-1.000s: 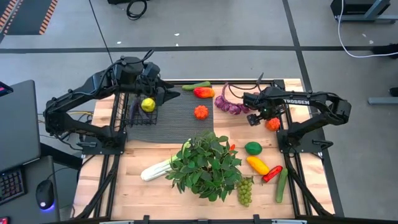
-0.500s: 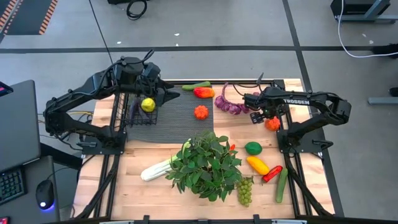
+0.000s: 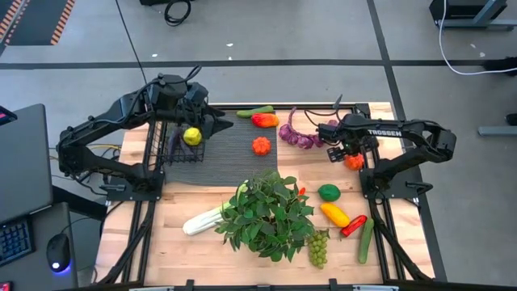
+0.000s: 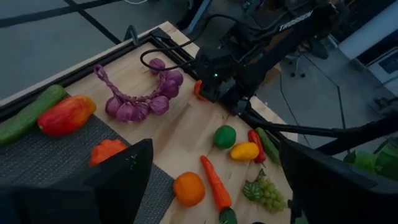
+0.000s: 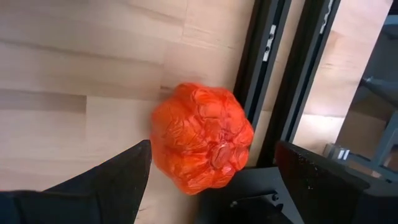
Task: Build produce basket
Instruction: Put the right orange pumpkin into the wire basket
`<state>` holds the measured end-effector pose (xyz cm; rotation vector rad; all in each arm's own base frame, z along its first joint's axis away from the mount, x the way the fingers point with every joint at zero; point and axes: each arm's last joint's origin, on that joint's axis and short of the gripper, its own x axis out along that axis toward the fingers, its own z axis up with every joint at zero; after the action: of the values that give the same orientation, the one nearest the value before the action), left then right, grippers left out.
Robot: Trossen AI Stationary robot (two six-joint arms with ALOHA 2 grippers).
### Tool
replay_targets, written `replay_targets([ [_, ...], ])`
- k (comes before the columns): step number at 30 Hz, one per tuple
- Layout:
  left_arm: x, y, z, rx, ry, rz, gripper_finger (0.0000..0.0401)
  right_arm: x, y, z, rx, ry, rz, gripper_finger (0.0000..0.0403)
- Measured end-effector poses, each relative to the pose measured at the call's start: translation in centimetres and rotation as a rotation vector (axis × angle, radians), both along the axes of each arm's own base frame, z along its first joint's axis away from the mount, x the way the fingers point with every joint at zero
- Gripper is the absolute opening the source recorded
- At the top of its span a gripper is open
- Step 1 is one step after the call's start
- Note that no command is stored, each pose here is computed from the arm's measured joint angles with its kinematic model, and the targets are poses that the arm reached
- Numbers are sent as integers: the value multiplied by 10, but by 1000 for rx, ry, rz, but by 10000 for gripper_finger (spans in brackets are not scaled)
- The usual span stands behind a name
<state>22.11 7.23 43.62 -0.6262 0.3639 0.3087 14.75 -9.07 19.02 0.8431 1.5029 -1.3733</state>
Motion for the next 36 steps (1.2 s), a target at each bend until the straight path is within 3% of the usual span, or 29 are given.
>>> replay_targets([
  [12, -2, -2, 1, -18, -11, -54, 355, -8, -4, 1, 94, 77, 198, 347],
  [18, -3, -3, -1, -26, 14, -55, 355, -10, 0, -9, 142, 38, 164, 347],
  [27, -4, -2, -7, -84, 69, -1, 355, -10, 1, -9, 189, 26, 214, 347],
  [33, -4, 0, -8, -3, 88, 16, 355, -9, 1, -9, 205, 27, 261, 347],
  [36, -4, 1, -8, -9, 88, 36, 355, -7, 1, -10, 209, -6, 257, 347],
])
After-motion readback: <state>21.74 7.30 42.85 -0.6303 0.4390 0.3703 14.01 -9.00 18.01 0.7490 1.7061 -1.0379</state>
